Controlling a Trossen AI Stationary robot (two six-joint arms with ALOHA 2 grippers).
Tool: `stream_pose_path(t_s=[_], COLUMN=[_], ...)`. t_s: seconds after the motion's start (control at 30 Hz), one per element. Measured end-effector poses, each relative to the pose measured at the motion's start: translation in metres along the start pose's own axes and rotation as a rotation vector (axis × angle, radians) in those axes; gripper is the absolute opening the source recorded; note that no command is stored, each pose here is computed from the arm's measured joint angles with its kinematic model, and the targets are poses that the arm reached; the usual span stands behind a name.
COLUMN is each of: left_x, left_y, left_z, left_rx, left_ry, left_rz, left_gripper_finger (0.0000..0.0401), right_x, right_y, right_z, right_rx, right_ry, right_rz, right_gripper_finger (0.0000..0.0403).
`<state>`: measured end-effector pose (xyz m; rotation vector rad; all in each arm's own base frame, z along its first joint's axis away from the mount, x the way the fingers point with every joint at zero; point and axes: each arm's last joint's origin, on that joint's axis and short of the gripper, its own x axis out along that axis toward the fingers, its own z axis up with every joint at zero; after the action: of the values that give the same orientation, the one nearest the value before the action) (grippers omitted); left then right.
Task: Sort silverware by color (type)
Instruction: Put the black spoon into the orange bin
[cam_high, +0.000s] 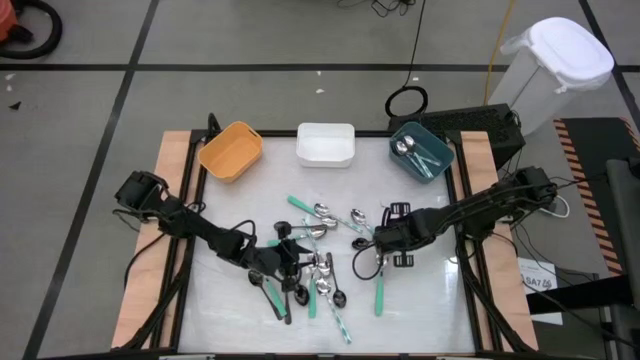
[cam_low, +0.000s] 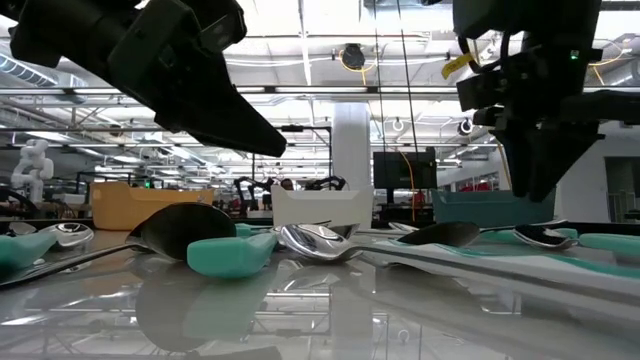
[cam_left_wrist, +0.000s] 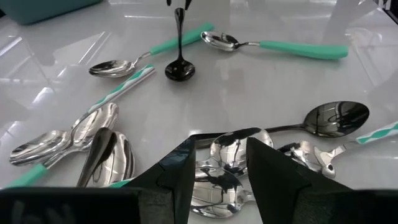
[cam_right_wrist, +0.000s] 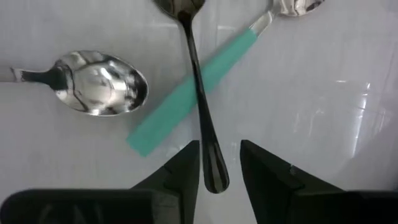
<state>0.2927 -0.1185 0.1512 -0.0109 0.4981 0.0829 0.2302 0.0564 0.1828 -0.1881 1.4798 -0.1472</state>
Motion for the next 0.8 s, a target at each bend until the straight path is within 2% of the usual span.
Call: stream_pose_path(t_s=[0.17,0.33,0.6,0.8], left_x=[0.0,0.0,0.0,0.0], left_y=[-0.001,-0.001,-0.001,-0.001], left_z=[0.0,0.0,0.0,0.0], left_rx=[-0.009,-0.015,-0.017,-0.016], left_ry=[-0.001,-0.001,-0.003,-0.004], left_rz=[-0.003,-0.003,-0.003,-0.003], left_gripper_finger=[0.0143,0.0143,0.0143,0.0143], right_x=[0.001,0.015,0.033,0.038], right_y=[0.0,0.002,0.001,-0.001], right_z=[0.0,-0.011,-0.026,-0.025], right_rx=[0.002,-0.001,-0.004,0.016], right_ry=[-0.005,0.035,0.088,0.065], right_rz=[0.001,0.017,0.001,0.009], right_gripper_finger=[0.0137,0.0149,0.0149,0.0127])
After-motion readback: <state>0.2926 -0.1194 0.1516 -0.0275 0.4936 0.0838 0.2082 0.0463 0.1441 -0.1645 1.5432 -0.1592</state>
